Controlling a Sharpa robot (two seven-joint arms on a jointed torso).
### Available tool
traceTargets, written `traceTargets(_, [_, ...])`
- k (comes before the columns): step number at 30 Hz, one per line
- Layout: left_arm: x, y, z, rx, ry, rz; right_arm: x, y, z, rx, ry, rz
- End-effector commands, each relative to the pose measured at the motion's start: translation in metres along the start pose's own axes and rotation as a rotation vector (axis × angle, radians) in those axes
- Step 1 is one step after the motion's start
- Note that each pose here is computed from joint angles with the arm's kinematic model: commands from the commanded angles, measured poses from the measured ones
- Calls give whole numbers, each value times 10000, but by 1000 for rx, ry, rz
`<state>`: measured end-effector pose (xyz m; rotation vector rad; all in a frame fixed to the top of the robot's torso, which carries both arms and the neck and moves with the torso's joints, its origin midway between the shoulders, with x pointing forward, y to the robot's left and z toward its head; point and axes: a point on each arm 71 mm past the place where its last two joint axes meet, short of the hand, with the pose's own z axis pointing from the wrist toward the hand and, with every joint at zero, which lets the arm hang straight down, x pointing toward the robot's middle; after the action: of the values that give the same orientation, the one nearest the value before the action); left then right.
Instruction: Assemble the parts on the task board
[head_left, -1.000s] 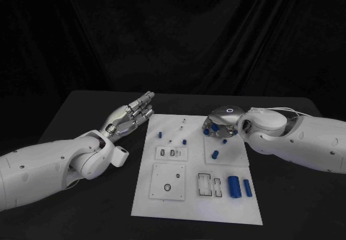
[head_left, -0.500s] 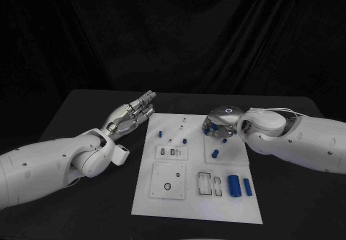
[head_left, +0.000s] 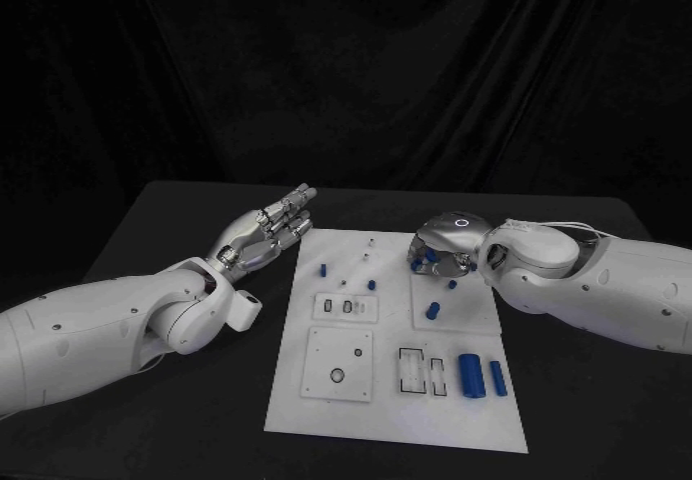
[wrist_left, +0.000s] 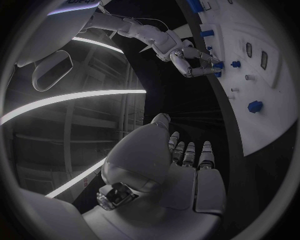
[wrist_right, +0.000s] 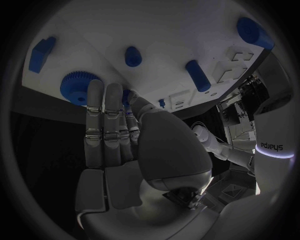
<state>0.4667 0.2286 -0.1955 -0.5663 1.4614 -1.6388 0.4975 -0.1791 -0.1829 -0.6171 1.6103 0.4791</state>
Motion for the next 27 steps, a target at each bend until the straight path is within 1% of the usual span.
traceTargets(1, [8, -50, 3, 58, 13, -9, -150, 34, 48, -17, -86, -14])
traceTargets(5, [14, -44, 13, 55, 17, -10, -258, 45, 157, -18, -110, -32])
traceTargets(12, [29, -38, 30, 54, 25, -15, -321, 98, 348, -29, -124, -51])
traceTargets(20, [46, -38, 41, 55, 30, -19, -290, 182, 549, -44, -131, -61])
traceTargets(23, [55, -39, 45, 55, 33, -22, -256, 202, 609, -45, -127, -62])
traceTargets(27, [61, -40, 46, 54, 35, -24, -220, 217, 646, -46, -124, -62])
